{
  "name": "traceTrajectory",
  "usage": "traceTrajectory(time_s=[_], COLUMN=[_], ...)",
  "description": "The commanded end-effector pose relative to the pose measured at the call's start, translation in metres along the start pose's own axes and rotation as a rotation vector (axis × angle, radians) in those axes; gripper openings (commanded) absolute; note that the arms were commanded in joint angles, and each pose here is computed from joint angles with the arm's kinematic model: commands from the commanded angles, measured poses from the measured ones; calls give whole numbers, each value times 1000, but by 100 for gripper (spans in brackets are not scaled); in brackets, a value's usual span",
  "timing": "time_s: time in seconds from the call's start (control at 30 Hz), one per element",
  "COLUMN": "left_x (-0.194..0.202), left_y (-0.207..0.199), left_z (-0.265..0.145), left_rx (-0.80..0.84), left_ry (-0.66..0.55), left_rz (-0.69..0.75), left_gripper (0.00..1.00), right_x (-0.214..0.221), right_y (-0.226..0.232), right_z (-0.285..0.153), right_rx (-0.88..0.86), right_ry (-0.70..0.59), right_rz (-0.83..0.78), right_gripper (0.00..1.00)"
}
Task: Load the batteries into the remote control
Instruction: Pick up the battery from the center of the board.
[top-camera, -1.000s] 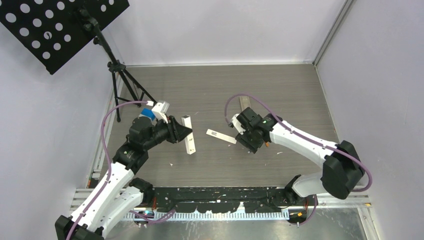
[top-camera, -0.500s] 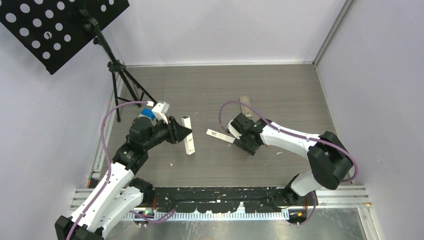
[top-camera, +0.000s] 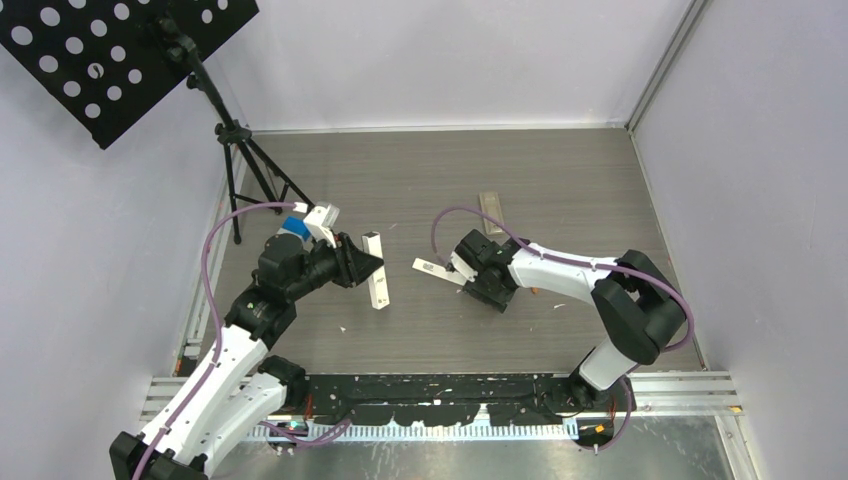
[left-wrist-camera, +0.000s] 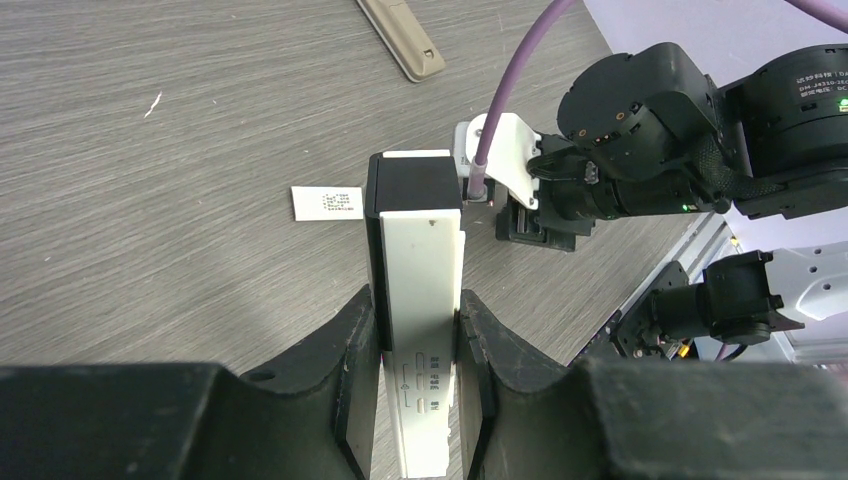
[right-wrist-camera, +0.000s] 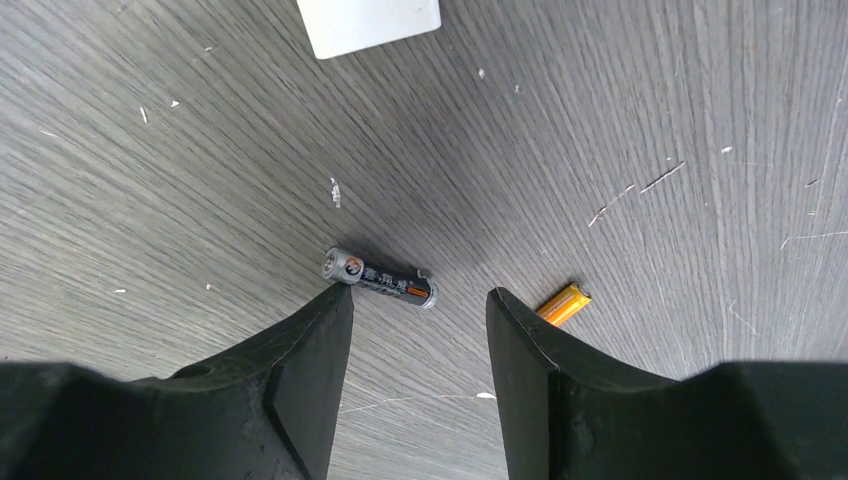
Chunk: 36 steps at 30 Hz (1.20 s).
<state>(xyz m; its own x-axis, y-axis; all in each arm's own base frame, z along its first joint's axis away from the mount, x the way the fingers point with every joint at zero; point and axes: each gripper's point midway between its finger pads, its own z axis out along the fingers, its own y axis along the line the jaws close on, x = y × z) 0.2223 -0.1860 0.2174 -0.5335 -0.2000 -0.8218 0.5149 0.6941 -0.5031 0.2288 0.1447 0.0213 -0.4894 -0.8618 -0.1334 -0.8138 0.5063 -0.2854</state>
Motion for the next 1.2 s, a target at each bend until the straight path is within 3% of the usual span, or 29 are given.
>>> traceTrajectory(time_s=[0.0, 0.23, 0.57, 0.73, 0.9, 1.0, 1.17], left_x=[-25, -26, -25, -25, -24, -24, -22], left_y=[-16, -16, -16, -18, -19, -19, -22], left_z=[-6, -7, -7, -5, -5, -5, -2], left_rx=[46, 43, 47, 59, 66, 70, 92], left_ry=[-64, -61, -58, -54, -57, -55, -55], left_rz=[52, 59, 58, 50, 40, 40, 27], left_gripper=[0, 0, 0, 0, 0, 0, 0], right_x=[-11, -8, -26, -21, -18, -21, -35], right_y=[1, 3, 6, 9, 17, 15, -1], right_z=[6, 11, 9, 12, 17, 18, 9], right_rx=[-2, -18, -92, -132, -185, -193, -135], right_ry=[-32, -25, -105, -78, -51, -39, -79], right_rz=[-18, -16, 96, 113, 122, 157, 241], right_gripper=[57, 35, 44, 40, 30, 19, 7])
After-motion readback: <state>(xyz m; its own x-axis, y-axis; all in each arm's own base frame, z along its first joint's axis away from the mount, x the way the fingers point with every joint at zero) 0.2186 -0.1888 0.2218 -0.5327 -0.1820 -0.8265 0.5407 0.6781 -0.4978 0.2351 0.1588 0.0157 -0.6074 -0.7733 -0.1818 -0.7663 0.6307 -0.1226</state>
